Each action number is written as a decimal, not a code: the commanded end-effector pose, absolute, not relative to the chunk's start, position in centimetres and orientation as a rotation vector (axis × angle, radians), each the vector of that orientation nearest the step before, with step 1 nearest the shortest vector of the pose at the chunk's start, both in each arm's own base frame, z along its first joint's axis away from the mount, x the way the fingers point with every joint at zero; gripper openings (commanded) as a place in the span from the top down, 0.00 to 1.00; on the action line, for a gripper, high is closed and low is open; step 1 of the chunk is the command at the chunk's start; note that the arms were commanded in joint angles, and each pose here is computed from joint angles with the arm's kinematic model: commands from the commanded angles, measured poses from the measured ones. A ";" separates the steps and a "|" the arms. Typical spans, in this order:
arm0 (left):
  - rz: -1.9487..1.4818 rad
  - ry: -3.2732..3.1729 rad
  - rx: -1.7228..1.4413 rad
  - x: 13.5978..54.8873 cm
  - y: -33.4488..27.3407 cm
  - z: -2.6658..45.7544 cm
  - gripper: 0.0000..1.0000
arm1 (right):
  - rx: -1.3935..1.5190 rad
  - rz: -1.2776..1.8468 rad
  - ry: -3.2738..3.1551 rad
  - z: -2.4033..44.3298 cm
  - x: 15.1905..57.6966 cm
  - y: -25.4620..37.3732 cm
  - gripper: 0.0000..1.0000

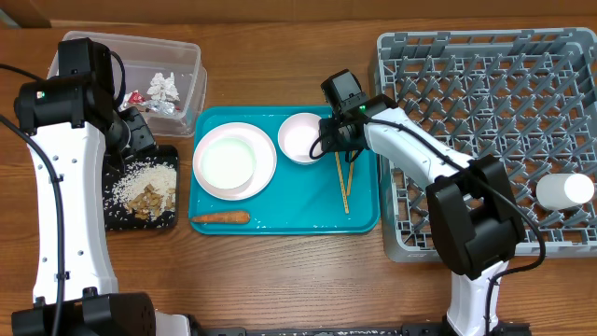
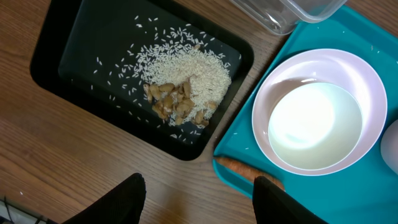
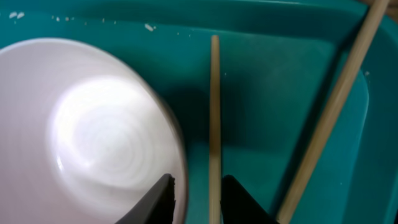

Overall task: Sort waste into correct bins and load items into the dishwasher
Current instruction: 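Reach the right gripper to the pink bowl's rim and grasp it, then lift the pink bowl with the right gripper into the rack's back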

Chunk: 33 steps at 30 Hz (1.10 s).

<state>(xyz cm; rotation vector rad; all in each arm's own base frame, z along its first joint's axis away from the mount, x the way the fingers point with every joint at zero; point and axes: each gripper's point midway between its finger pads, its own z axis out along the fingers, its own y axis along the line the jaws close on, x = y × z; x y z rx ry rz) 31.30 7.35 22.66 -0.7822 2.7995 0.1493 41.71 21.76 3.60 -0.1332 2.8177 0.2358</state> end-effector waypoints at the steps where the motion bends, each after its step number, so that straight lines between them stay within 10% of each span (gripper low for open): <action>1: 0.164 2.780 -0.795 31.4 7.4 23.0 0.42 | -0.128 0.250 2.796 4.4 42.3 22.1 0.82; 11: 0.160 2.782 -0.794 31.4 7.4 23.0 0.42 | -0.108 0.236 2.806 6.5 41.6 20.7 0.96; 21: 0.160 2.781 -0.794 31.4 7.4 23.0 0.41 | -0.106 0.287 2.349 25.7 43.1 14.5 0.96; 33: 0.159 2.778 -0.793 31.4 7.4 23.0 0.41 | 0.481 -0.660 1.958 36.3 40.2 -9.1 0.96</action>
